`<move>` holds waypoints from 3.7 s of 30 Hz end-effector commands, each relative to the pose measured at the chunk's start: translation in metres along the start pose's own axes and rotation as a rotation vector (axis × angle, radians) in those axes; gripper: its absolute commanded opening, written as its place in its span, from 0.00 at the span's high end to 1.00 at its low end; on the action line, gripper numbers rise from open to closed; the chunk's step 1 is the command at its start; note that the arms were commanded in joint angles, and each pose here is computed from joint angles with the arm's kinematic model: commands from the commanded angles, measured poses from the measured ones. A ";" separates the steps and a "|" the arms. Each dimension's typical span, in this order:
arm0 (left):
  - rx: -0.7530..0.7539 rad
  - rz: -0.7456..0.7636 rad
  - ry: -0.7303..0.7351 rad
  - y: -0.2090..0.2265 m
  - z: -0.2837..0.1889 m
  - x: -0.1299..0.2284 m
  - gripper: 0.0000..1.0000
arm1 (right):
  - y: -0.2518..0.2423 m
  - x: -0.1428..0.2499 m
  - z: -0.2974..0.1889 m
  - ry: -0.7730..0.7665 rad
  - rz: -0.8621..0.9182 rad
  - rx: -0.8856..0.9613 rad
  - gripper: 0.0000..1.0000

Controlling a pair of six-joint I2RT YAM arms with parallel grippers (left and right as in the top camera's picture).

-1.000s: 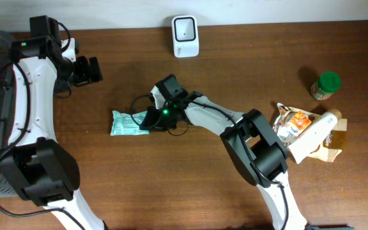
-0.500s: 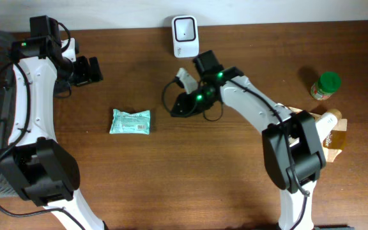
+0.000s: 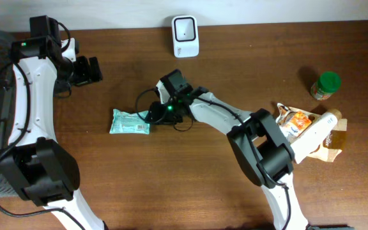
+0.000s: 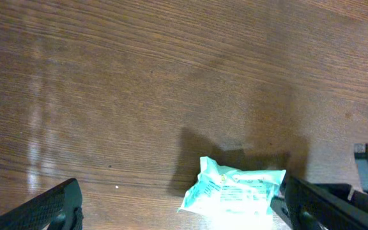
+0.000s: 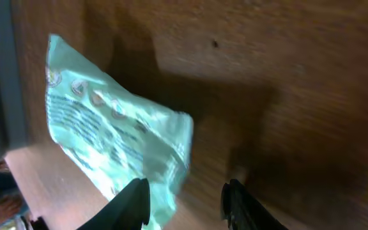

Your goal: Scan the item barcode

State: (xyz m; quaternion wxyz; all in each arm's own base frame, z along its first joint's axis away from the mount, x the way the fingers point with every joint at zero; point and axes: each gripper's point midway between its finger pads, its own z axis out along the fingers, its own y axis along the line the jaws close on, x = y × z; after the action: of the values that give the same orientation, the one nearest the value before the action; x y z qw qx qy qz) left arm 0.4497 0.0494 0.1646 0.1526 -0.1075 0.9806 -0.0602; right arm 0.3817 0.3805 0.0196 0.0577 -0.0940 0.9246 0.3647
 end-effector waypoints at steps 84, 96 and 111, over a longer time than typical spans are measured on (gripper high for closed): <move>0.139 -0.061 0.098 -0.127 0.103 0.076 1.00 | -0.065 -0.049 -0.151 -0.064 -0.112 0.151 0.54; 0.350 -0.062 0.412 -0.187 0.105 0.169 1.00 | -0.077 -0.032 -0.102 0.049 -0.125 -0.007 0.62; -0.040 0.185 0.155 -0.114 0.145 0.139 1.00 | -0.047 0.008 -0.072 0.179 -0.160 0.025 0.67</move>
State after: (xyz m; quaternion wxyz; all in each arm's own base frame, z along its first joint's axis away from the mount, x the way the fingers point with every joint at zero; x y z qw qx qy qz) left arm 0.3806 -0.1152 0.0062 0.0591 -0.0455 0.9953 -0.0625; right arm 0.3934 0.2886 0.0428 0.0164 -0.1820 0.9186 0.3505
